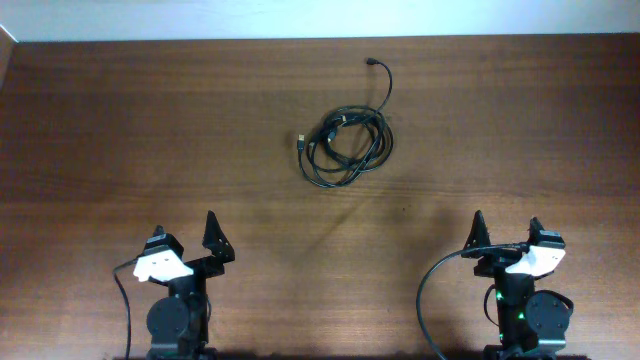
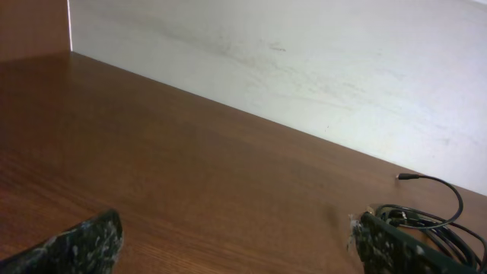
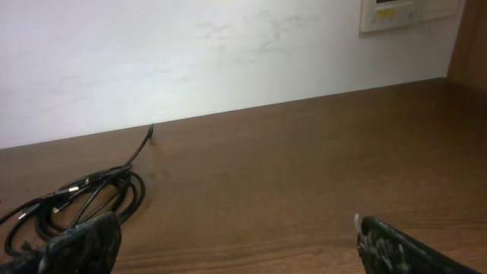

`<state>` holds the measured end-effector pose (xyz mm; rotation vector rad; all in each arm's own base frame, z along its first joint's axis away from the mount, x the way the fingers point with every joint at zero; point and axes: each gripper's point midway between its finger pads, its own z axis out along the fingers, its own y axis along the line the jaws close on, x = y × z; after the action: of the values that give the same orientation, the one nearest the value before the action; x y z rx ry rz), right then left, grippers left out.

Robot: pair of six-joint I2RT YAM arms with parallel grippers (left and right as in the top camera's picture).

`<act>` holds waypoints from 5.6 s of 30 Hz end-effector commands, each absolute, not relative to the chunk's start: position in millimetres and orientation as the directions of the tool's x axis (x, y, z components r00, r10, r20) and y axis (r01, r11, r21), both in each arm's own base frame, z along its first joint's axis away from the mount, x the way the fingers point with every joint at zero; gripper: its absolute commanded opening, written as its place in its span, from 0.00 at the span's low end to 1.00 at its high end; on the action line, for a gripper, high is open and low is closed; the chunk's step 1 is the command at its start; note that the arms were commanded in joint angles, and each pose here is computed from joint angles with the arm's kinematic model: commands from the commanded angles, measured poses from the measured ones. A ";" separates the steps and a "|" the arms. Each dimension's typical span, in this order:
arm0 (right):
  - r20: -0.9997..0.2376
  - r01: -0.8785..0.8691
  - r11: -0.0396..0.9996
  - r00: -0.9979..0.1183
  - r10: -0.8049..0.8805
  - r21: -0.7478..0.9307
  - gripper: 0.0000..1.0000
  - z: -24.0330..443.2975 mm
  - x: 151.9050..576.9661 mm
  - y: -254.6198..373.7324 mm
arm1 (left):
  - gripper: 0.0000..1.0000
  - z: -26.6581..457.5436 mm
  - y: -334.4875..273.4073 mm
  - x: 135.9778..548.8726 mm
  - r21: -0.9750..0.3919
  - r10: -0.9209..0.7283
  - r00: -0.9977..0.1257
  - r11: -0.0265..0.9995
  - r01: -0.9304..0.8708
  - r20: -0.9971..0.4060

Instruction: Untangle cables

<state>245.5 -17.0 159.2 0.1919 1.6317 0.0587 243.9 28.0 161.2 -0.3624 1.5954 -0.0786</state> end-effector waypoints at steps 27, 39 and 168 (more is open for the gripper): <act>-0.984 0.096 0.982 -0.061 0.167 0.160 0.98 156.2 245.4 -18.5 | 0.99 160.0 27.7 243.8 -0.260 -0.267 -0.018 0.949 -0.177 -0.964; -0.981 -0.051 0.980 -0.026 0.191 0.192 0.98 171.1 246.5 5.4 | 0.99 160.0 27.7 243.8 -0.260 -0.267 -0.018 0.949 -0.177 -0.964; -0.420 -0.426 0.893 -0.790 -0.446 -0.146 0.91 100.1 536.3 143.7 | 0.99 307.2 -103.2 299.2 -0.116 0.169 -0.739 0.941 0.318 -0.652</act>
<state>543.5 141.3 93.7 -0.5597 2.6062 -0.0356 298.0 -103.3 299.0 0.3539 2.4356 -0.2932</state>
